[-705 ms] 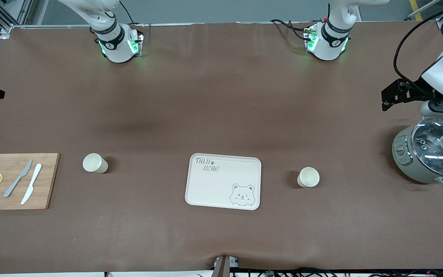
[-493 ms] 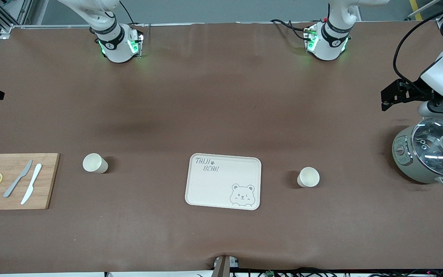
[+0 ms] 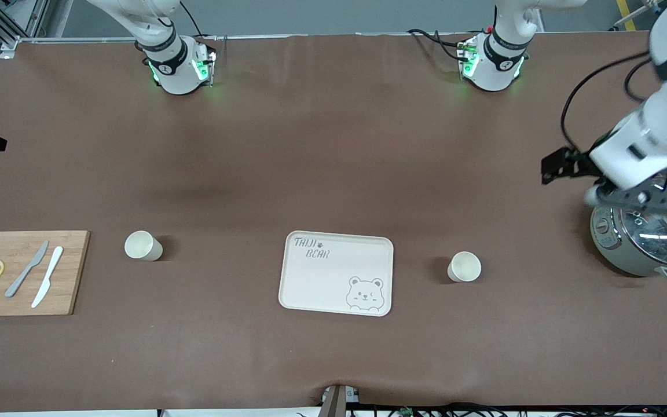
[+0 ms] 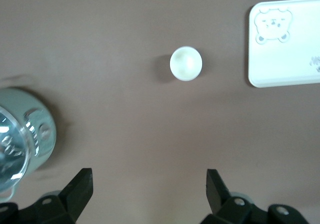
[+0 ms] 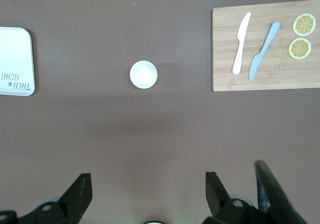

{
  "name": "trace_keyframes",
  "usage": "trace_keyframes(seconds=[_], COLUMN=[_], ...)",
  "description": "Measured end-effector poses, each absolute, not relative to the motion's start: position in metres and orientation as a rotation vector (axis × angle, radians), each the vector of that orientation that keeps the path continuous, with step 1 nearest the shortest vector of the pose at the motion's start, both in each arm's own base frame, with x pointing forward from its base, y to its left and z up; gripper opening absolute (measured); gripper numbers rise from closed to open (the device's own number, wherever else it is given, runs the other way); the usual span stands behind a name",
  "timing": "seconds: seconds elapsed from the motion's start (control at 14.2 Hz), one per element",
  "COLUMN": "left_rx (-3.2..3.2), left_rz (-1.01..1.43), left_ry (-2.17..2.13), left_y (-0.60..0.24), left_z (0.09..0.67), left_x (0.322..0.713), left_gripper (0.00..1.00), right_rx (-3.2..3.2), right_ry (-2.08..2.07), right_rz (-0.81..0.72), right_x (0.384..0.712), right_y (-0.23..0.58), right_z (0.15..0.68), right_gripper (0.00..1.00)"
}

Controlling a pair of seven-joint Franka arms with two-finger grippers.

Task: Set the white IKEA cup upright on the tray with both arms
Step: 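Reach the left gripper toward the white paper cup beside the pot, then lower the left gripper onto the cup while the right gripper reaches the other cup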

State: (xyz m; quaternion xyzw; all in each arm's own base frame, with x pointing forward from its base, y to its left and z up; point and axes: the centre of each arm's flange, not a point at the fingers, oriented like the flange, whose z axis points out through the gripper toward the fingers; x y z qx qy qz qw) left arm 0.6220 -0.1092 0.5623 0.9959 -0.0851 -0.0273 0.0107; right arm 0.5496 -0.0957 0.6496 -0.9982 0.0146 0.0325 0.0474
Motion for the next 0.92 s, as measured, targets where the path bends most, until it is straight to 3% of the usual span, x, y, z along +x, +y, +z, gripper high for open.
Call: trace_keyframes(seconds=[0.35,0.92], left_rx=[3.060,3.052], left_rz=[0.036,0.183], left_ry=[-0.235,-0.210], left_y=[-0.125,-0.129], left_z=[0.417,0.321], left_x=[0.671,0.700], left_gripper=[1.00,1.00], right_rx=[-3.043,-3.065], right_ry=[0.045,0.073], right_rz=[0.117,0.241], right_x=[0.550,0.572], right_y=[-0.096,-0.111], right_z=[0.644,0.579], right_gripper=[1.00,1.00])
